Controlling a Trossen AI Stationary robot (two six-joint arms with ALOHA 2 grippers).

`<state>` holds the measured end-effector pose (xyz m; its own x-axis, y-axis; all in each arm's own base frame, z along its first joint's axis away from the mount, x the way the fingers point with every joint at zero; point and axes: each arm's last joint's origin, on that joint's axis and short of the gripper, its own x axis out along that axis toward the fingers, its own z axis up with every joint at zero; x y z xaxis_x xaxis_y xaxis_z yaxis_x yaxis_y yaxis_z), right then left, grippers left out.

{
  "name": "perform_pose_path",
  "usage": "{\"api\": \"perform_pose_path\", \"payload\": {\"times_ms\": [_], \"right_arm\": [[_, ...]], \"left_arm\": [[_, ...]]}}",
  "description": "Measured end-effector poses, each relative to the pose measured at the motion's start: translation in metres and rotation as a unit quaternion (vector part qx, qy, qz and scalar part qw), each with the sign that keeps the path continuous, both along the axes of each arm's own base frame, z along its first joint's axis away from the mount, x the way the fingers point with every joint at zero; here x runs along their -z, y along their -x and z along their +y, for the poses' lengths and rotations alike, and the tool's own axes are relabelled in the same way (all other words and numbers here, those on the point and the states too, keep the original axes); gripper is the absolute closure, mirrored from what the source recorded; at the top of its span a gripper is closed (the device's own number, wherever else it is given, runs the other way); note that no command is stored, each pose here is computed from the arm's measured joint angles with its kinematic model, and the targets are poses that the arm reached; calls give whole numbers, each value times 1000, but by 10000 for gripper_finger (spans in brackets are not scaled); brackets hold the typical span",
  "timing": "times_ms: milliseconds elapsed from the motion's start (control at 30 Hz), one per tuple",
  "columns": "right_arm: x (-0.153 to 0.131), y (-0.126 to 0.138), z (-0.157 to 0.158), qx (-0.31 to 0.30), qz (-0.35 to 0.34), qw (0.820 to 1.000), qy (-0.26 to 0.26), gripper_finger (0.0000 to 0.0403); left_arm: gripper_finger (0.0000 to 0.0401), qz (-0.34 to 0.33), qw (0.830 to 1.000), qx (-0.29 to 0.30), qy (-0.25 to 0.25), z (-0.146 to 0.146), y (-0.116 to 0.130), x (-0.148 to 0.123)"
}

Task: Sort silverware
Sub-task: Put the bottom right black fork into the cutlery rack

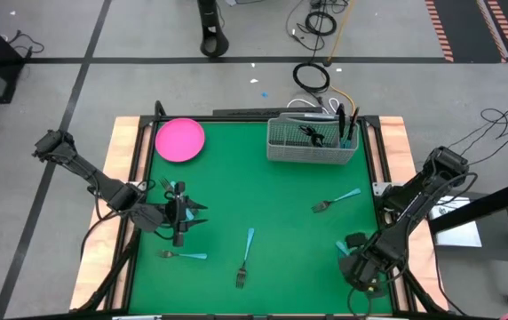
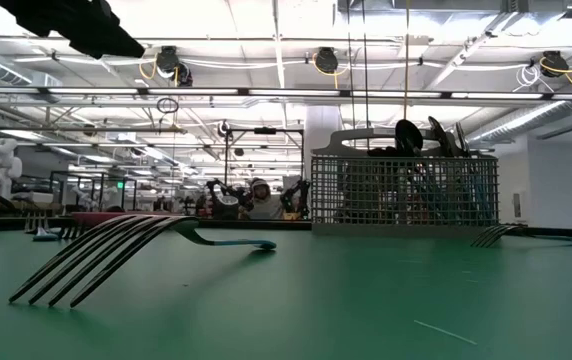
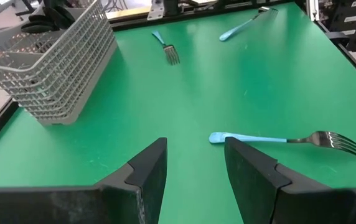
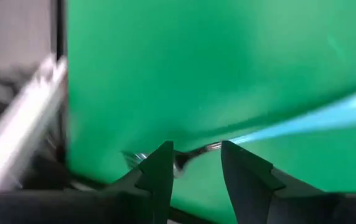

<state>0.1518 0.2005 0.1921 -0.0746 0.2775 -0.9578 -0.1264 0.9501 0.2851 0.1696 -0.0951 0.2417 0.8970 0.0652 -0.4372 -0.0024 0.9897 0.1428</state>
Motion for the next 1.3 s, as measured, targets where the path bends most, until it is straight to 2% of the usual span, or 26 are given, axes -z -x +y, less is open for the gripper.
{"api": "perform_pose_path", "payload": {"times_ms": [67, 133, 200, 233, 267, 367, 500, 600, 667, 733, 900, 1067, 1300], "right_arm": [[0, 0, 0, -99, -27, 995, -5, 277], [0, 1, -1, -197, -51, 979, -9, 277], [0, 2, -2, -296, -73, 952, -14, 277], [1, 2, -2, -349, -88, 933, -18, 277], [1, 2, -3, -405, -102, 908, -22, 277], [6, 4, -6, -569, -135, 811, -21, 277], [16, 4, -10, -705, -134, 696, 22, 277], [21, 4, -13, -773, -119, 622, 34, 277], [22, 4, -13, -794, -121, 595, 34, 277], [22, 2, -11, -800, -136, 583, 35, 277], [21, -1, -2, -800, -186, 569, 37, 277], [21, 5, 4, -788, -189, 585, 26, 277], [21, 11, 3, -793, -166, 586, 23, 277]], "left_arm": [[240, -7, 1000, -1, 0, 0, -1, -1], [240, -15, 1000, -2, -2, 1, -2, -3], [240, -24, 1000, -10, -2, 2, -4, -4], [240, -27, 1000, -14, -3, 3, -4, -5], [240, -30, 999, -16, -4, 3, -5, -5], [240, -32, 999, -20, -8, 5, -6, -6], [240, -33, 999, -27, -5, 6, -6, -6], [240, -40, 998, -50, -6, 7, -6, -6], [240, -43, 997, -63, -1, 8, -6, -6], [240, -46, 996, -72, -2, 8, -6, -7], [240, -52, 994, -91, 2, 9, -6, -7], [240, -59, 994, -97, 2, 9, -6, -8], [240, -65, 993, -101, 1, 9, -7, -9]]}}
